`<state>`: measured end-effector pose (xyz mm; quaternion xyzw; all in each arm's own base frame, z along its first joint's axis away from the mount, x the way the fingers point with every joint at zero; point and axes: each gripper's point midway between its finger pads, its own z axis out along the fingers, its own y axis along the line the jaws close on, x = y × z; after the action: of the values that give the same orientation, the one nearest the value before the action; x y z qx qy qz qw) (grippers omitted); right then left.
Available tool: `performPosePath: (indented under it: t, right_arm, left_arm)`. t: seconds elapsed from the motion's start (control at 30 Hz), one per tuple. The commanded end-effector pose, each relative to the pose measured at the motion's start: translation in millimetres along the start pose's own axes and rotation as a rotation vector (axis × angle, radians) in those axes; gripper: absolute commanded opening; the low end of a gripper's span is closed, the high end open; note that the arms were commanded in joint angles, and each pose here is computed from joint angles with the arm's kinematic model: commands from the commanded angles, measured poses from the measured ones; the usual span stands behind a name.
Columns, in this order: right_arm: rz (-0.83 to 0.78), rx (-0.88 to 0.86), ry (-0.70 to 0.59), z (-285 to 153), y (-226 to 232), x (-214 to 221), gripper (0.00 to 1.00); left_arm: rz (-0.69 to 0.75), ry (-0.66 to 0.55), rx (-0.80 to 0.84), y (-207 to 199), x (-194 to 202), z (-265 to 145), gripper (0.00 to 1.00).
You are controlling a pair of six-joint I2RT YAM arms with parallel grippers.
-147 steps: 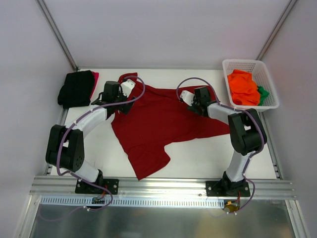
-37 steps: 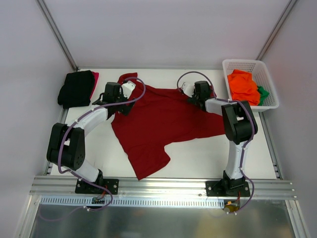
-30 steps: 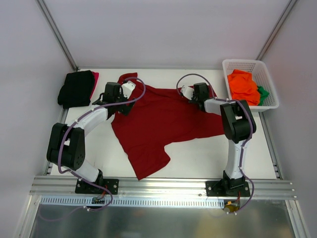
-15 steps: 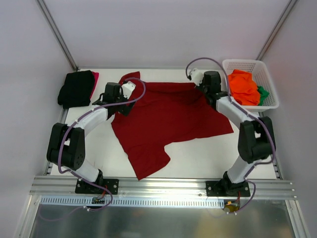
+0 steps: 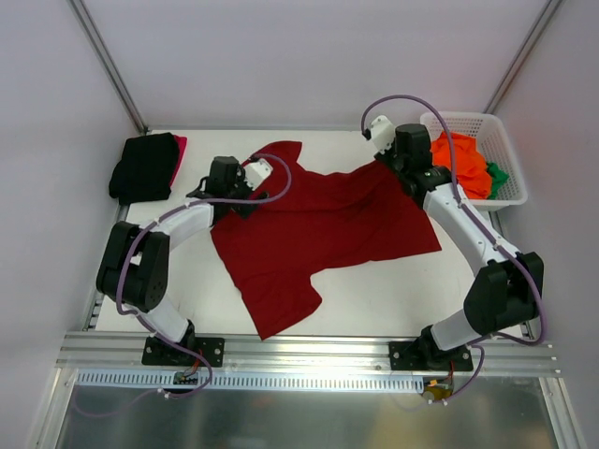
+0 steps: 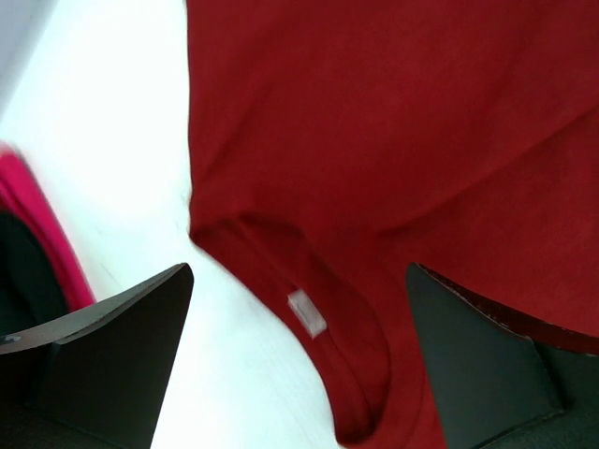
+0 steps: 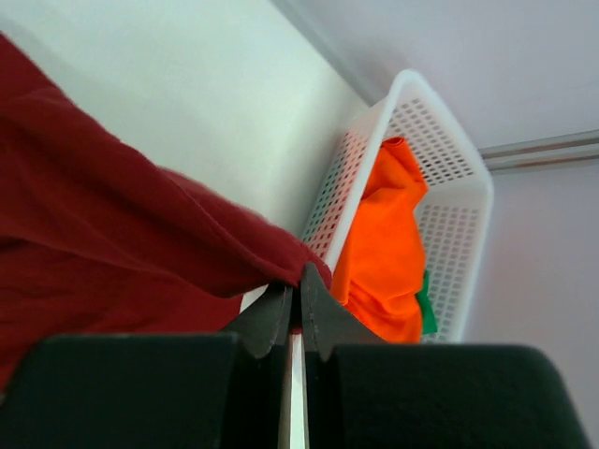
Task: Fold and stack the t-shirts
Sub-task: Flatten the tshirt out
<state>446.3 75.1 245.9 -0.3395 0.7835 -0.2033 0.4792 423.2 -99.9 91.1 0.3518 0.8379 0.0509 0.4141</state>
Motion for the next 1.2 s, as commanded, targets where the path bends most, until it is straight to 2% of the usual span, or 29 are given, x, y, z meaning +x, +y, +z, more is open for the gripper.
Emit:
performPosePath:
  t: [0.0,0.1,0.17,0.27,0.4,0.57,0.73,0.77,0.8,0.87,0.9,1.0,1.17]
  right_arm:
    - [0.024,-0.040,-0.002,-20.2,6.9,-4.4,0.00]
    - [0.015,-0.069,0.009,-26.3,14.0,-3.7,0.00]
    - [0.023,-0.084,0.009,-31.6,16.2,-5.4,0.00]
    - [0.020,-0.106,0.015,-39.8,22.2,-4.1,0.00]
    - [0.010,-0.132,0.034,-43.5,32.4,-1.2,0.00]
    - [0.007,-0.160,0.042,-46.6,48.6,3.1,0.00]
    - [0.013,-0.180,0.052,-44.4,59.9,8.4,0.00]
    - [0.013,-0.182,0.050,-44.1,61.1,8.4,0.00]
    - [0.013,-0.182,0.049,-43.7,62.3,7.9,0.00]
    - [0.015,-0.185,0.051,-42.1,64.9,9.1,0.00]
    - [0.014,-0.187,0.051,-41.8,66.5,8.9,0.00]
    - [0.013,-0.192,0.050,-41.1,70.0,8.5,0.00]
    - [0.005,-0.208,0.048,-41.0,78.4,5.8,0.00]
  left_arm:
    - [0.334,-0.190,-0.053,-14.4,-60.7,-0.4,0.99]
    - [0.478,-0.208,-0.013,-38.2,-68.9,14.0,0.99]
    - [0.502,-0.236,-0.030,-38.0,-78.5,21.5,0.99]
    - [0.502,-0.189,-0.113,-18.1,-87.2,48.6,0.99]
    - [0.542,-0.145,-0.306,23.6,-112.1,95.8,0.99]
    - [0.462,-0.127,-0.502,76.7,-144.4,125.2,0.99]
    - [0.354,-0.127,-0.558,102.2,-153.7,144.6,0.99]
    - [0.340,-0.089,-0.527,101.3,-145.4,150.5,0.99]
    - [0.248,-0.108,-0.502,109.5,-151.8,152.3,0.99]
    - [0.162,-0.084,-0.355,101.1,-143.4,157.8,0.99]
    - [0.114,-0.074,-0.217,82.0,-138.2,157.9,0.97]
    - [0.104,-0.047,-0.062,60.4,-124.5,154.0,0.99]
    - [0.078,-0.032,0.101,40.1,-109.2,148.1,0.99]
